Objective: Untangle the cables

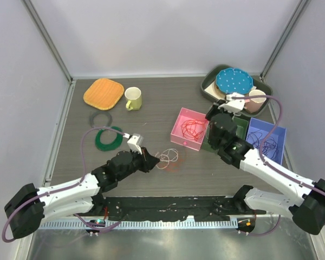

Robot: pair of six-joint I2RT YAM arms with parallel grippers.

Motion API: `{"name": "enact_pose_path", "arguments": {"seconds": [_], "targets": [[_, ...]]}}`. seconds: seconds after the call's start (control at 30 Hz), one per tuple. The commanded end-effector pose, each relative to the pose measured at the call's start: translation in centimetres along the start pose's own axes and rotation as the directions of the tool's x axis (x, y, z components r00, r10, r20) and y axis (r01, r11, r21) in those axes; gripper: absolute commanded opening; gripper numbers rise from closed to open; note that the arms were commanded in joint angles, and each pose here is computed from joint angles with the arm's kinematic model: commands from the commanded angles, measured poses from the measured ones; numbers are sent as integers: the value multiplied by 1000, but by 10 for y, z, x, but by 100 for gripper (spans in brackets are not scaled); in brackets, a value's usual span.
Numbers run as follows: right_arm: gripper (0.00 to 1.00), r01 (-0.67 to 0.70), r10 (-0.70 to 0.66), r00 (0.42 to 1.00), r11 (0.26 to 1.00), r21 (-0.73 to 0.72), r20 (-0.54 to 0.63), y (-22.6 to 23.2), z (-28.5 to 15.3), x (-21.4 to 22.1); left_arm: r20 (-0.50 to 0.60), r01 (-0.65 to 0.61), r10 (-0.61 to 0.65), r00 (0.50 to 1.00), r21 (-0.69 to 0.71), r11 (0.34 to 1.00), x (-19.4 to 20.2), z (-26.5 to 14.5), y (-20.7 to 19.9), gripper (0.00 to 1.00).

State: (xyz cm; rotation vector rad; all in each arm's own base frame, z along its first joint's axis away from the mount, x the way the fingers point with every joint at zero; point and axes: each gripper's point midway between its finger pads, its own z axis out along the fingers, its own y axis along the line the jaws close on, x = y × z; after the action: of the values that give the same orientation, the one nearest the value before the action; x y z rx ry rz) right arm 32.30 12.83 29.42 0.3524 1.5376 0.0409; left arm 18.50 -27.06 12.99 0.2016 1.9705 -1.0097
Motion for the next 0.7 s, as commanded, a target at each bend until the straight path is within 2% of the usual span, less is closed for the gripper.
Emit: {"name": "enact_pose_path", "arguments": {"seconds": [0.0,0.1,0.13,0.2,0.23,0.27,0.53,0.6,0.67], "targets": [[1,-63,61,997,997,33,57,-11,16,-33,-44,76,-81,996,-99,992,20,-15,23,13],[1,-33,31,998,999,42,57,-12,20,-33,-46,116,-125,991,-167,979,27,-21,36,7],[1,-27,24,998,998,48,59,-13,21,-34,-21,141,-151,988,-251,958,28,-24,52,6],[1,-19,15,997,998,53,69,-15,22,-40,14,154,-158,987,-323,934,23,-28,64,5],[1,-15,11,998,998,57,69,-17,23,-40,4,155,-167,986,-391,907,29,-34,77,5],[1,-11,7,998,998,60,67,-19,24,-42,42,161,-159,986,-446,881,22,-37,86,6],[1,7,-10,1000,993,117,23,-47,31,-19,127,204,-161,979,-603,771,3,-58,107,6],[1,2,-2,1000,993,120,-3,-53,35,-5,169,239,-170,971,-629,740,-3,-65,111,10],[1,-4,8,1000,992,122,-29,-60,42,8,161,233,-169,972,-644,729,-3,-69,113,16]]}}
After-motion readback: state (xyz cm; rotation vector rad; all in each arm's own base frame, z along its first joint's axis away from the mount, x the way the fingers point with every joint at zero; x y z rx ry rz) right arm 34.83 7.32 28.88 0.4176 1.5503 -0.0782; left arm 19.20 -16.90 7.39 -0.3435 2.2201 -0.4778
